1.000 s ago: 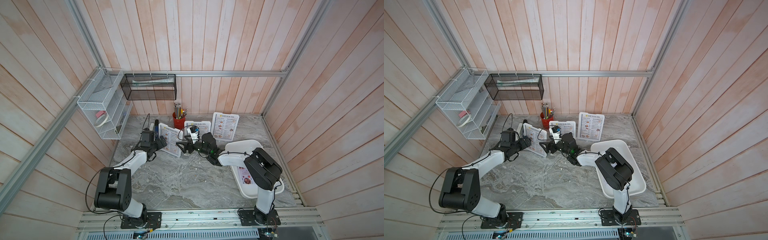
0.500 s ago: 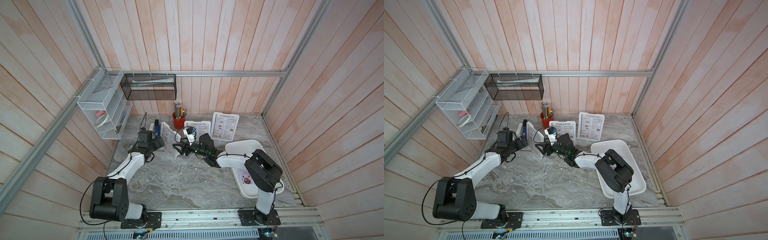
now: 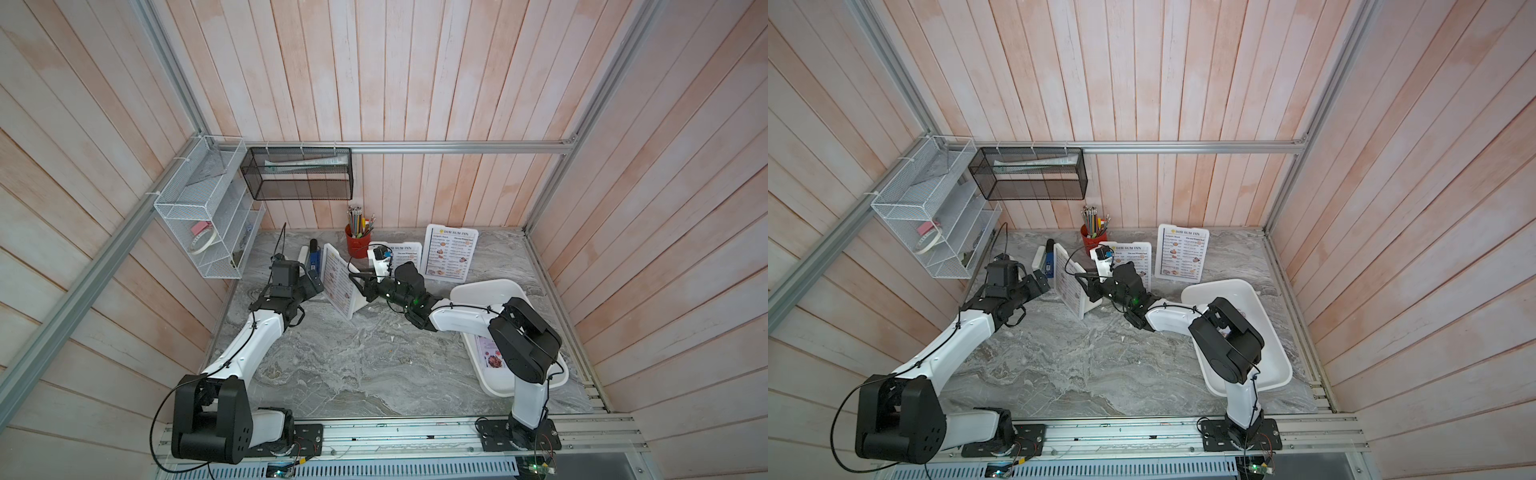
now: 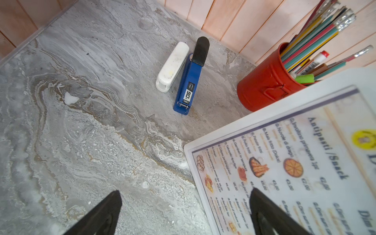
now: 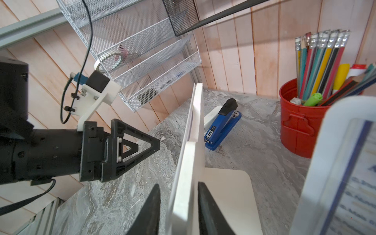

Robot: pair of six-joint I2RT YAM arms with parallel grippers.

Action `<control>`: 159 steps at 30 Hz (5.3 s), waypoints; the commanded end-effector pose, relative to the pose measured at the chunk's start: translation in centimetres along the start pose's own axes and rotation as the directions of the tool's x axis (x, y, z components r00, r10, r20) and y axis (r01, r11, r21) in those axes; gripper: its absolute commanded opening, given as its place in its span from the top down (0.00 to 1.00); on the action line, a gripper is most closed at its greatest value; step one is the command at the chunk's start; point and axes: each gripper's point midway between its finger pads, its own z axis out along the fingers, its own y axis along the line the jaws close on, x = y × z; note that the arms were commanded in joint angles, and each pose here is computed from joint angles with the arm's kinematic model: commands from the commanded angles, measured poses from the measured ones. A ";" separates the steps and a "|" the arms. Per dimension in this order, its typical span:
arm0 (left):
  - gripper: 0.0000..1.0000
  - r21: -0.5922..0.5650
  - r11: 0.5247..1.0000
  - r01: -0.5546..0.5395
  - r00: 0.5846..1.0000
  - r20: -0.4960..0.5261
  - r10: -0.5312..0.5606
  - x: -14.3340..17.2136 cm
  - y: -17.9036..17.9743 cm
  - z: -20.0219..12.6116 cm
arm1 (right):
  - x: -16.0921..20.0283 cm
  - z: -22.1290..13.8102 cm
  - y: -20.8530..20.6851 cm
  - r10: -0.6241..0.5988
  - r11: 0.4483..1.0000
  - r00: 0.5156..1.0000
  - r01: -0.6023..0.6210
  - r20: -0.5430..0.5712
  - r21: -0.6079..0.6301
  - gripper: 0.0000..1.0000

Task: Replace the menus in the menu holders
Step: Move the menu holder to the center of the board, then take out the menu from the menu holder.

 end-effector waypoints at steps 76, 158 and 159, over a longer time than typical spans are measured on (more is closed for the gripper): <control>0.00 0.087 0.986 -0.145 0.989 -0.026 0.148 3.0 -4.1 -4.5 | -4.6 -7.6 2.9 -0.014 0.962 0.928 0.114 -0.372 0.249 0.69; 0.00 -0.021 0.984 -0.175 0.973 -0.158 0.170 4.4 -3.1 -4.9 | -1.7 -6.3 1.6 0.142 0.977 0.886 -0.054 -0.441 0.206 0.94; 0.00 -0.020 0.985 -0.174 0.973 -0.160 0.168 4.4 -3.1 -4.8 | -1.7 -6.3 1.6 0.144 0.977 0.887 -0.056 -0.440 0.205 0.94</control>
